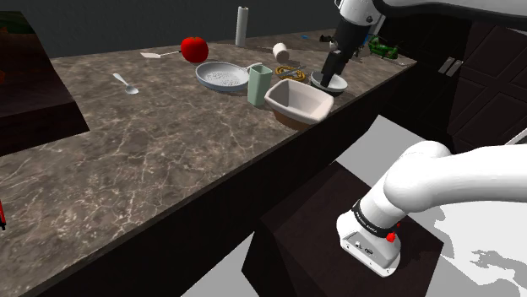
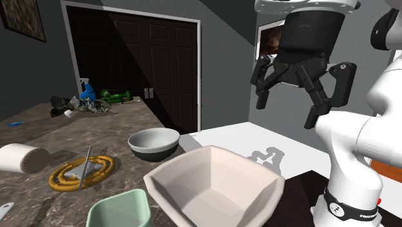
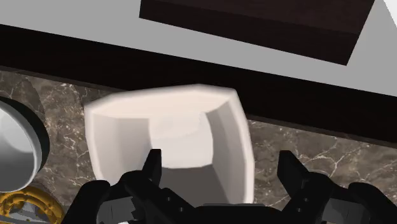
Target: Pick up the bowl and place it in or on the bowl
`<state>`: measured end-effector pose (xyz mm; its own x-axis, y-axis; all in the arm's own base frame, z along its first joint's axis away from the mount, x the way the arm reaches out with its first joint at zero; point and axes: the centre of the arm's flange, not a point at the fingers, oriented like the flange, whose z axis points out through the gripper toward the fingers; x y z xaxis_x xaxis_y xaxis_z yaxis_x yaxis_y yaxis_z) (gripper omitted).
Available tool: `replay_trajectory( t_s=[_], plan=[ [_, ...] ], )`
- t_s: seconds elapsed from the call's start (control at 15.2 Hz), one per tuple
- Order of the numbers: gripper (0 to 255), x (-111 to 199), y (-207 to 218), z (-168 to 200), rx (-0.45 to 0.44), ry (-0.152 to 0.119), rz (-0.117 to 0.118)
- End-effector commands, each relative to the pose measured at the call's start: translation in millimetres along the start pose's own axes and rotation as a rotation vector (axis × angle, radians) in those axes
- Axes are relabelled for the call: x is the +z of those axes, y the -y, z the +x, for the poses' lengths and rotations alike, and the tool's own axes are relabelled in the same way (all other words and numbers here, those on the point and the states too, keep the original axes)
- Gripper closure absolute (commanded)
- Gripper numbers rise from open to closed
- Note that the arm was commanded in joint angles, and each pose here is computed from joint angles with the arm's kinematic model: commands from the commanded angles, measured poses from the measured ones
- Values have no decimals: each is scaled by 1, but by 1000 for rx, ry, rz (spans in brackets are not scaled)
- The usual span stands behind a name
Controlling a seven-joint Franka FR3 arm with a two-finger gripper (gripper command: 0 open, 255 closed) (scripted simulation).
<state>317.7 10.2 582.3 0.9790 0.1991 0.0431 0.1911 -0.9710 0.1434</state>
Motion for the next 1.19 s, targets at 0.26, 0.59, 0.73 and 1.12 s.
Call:
replay_trajectory(
  t_s=[0.26, 0.59, 0.73, 1.12],
  plan=[
    [0, 30, -40, 8, -31, 2, -15],
    [0, 68, -90, 20, -69, 4, -35],
    [0, 82, -110, 26, -84, 4, -42],
    [0, 125, -171, 43, -130, 7, -66]
  ],
)
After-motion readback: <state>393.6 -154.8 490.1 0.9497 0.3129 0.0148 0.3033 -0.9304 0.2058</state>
